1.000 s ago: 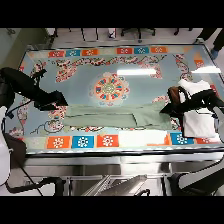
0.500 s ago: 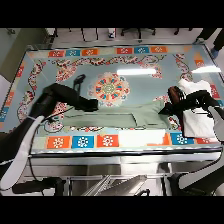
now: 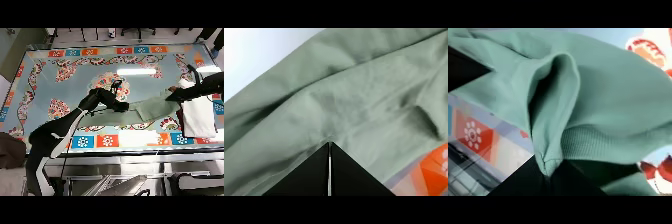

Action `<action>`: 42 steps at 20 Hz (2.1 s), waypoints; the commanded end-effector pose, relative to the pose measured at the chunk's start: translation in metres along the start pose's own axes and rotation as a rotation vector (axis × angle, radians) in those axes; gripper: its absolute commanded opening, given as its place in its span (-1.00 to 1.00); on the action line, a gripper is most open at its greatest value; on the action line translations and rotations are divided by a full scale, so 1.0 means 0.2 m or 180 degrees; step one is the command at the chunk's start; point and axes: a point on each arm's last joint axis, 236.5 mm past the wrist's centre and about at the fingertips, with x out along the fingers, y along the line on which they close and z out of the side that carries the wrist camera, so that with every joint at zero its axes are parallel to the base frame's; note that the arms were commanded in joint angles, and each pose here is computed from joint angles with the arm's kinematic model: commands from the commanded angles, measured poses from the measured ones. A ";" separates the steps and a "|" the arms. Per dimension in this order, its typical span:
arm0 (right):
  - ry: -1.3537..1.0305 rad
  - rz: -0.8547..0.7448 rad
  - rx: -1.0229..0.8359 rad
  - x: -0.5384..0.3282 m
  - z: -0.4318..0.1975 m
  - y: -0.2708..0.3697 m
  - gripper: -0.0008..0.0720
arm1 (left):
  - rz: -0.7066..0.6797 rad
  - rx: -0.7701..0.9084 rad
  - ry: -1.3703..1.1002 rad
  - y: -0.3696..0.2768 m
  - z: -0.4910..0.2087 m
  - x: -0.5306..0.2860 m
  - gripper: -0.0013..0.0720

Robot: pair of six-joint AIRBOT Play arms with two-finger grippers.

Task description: Fold the shirts.

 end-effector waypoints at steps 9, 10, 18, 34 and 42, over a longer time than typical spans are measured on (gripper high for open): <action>0.0148 0.0140 -0.0467 -0.08 0.06 0.47 -0.92 | -0.0144 0.0140 0.0352 -0.16 0.01 0.06 -0.93; 0.0162 0.0148 -0.0436 -0.08 0.06 0.48 -0.92 | -0.0143 0.0151 0.0422 -0.14 0.01 -0.07 -0.93; -0.0025 0.0529 -0.0711 0.19 0.15 0.94 -0.92 | 0.0401 -0.0241 -0.1185 0.27 0.07 -1.91 -0.93; -0.0333 0.0582 -0.0617 0.98 0.26 1.36 0.59 | 0.1741 -0.0949 -0.3058 0.60 -0.70 -2.75 -0.93; 0.0231 -0.0121 0.0625 0.83 0.10 0.40 0.94 | 0.1434 -0.0977 -0.2829 0.65 -0.64 -2.63 -0.93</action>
